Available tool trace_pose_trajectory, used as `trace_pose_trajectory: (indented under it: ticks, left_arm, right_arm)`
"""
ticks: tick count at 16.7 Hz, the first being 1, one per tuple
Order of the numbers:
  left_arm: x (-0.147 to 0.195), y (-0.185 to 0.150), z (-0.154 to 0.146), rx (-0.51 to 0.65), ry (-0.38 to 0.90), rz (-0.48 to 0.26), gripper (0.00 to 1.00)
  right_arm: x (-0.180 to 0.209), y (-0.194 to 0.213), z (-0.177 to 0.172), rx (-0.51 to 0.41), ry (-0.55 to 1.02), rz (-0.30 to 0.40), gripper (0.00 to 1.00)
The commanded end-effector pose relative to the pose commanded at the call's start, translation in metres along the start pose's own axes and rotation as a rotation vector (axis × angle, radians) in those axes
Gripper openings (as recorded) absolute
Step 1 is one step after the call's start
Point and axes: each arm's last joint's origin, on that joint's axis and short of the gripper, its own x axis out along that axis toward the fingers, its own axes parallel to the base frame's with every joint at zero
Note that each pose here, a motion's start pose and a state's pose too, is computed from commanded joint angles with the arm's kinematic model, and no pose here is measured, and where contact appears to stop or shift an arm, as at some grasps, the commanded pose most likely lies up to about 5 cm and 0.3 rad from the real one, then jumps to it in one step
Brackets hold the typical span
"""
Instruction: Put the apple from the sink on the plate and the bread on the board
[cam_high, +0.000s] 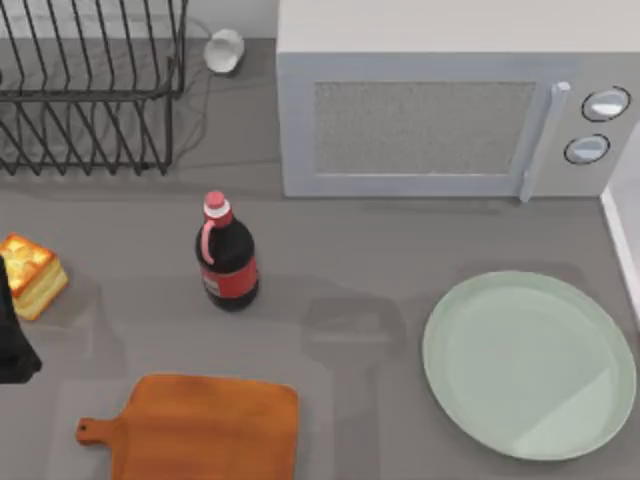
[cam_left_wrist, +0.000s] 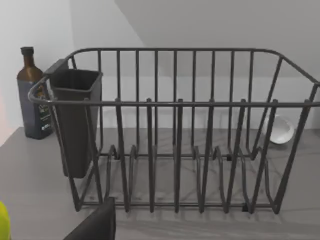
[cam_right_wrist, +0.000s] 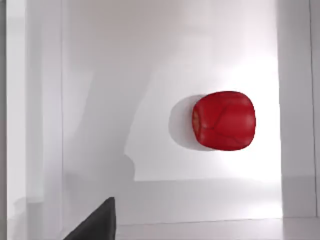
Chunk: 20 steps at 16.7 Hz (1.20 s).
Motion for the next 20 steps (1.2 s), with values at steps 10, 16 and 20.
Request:
trace_pose_trajectory:
  ticks: [10, 16, 20]
  left_arm:
    - [0.000, 0.000, 0.000, 0.000, 0.000, 0.000, 1.00]
    - [0.000, 0.000, 0.000, 0.000, 0.000, 0.000, 1.00]
    - [0.000, 0.000, 0.000, 0.000, 0.000, 0.000, 1.00]
  right_arm:
    - [0.125, -0.049, 0.040, 0.003, 0.431, 0.110, 1.00]
    - [0.126, -0.047, 0.040, -0.002, 0.433, 0.112, 1.00]
    - [0.165, -0.045, 0.027, 0.000, 0.440, 0.114, 1.00]
